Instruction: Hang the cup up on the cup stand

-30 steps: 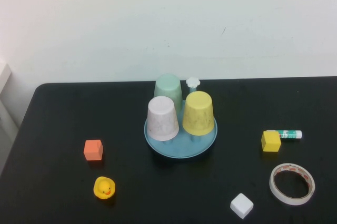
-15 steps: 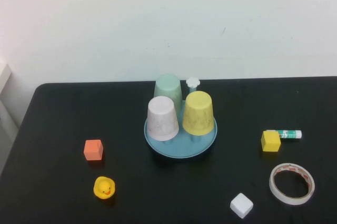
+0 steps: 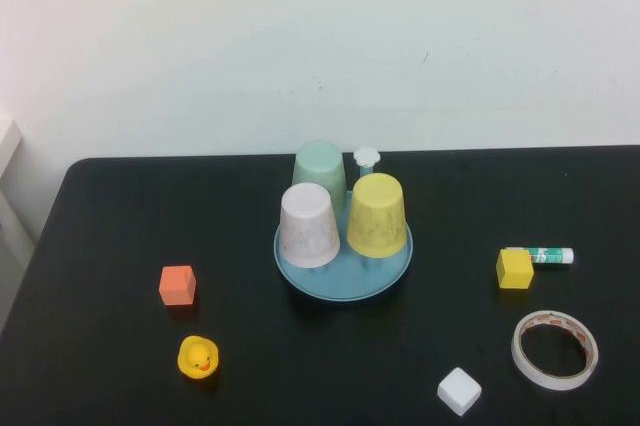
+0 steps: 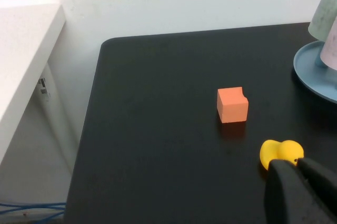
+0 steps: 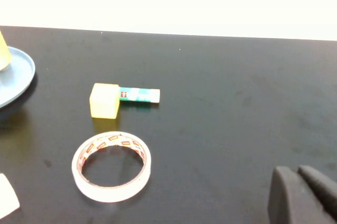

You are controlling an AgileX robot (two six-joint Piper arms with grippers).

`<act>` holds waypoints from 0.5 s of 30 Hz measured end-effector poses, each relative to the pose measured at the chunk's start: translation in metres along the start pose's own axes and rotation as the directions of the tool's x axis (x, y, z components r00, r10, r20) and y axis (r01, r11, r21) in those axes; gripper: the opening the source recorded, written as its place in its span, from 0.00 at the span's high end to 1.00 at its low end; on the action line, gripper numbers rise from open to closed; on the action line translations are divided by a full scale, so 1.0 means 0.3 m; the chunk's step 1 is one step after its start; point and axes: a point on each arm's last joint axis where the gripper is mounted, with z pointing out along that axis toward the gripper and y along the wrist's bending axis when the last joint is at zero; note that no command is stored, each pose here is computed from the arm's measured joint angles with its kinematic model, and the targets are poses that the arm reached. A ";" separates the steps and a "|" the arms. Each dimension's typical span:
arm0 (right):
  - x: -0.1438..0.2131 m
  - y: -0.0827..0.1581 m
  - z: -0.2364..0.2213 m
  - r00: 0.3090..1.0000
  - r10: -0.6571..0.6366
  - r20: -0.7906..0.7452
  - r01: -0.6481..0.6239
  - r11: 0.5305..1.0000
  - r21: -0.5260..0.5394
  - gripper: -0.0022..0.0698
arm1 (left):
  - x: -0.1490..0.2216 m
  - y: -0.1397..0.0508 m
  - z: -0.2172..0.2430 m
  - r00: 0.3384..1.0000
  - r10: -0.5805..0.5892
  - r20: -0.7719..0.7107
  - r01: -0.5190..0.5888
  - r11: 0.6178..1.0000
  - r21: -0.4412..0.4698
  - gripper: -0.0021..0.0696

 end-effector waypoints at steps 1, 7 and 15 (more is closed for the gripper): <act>0.000 0.000 0.000 1.000 0.000 0.000 0.000 1.000 0.000 0.97 | 0.000 0.000 0.000 1.000 0.000 0.000 0.000 1.000 0.000 0.97; 0.000 -0.001 0.000 1.000 -0.006 0.000 0.006 1.000 0.003 0.97 | 0.000 0.000 0.000 1.000 -0.002 0.000 0.002 1.000 0.000 0.97; 0.000 -0.003 0.000 1.000 -0.024 -0.002 0.024 1.000 0.011 0.97 | 0.000 0.000 0.000 1.000 -0.002 0.000 0.002 1.000 0.000 0.97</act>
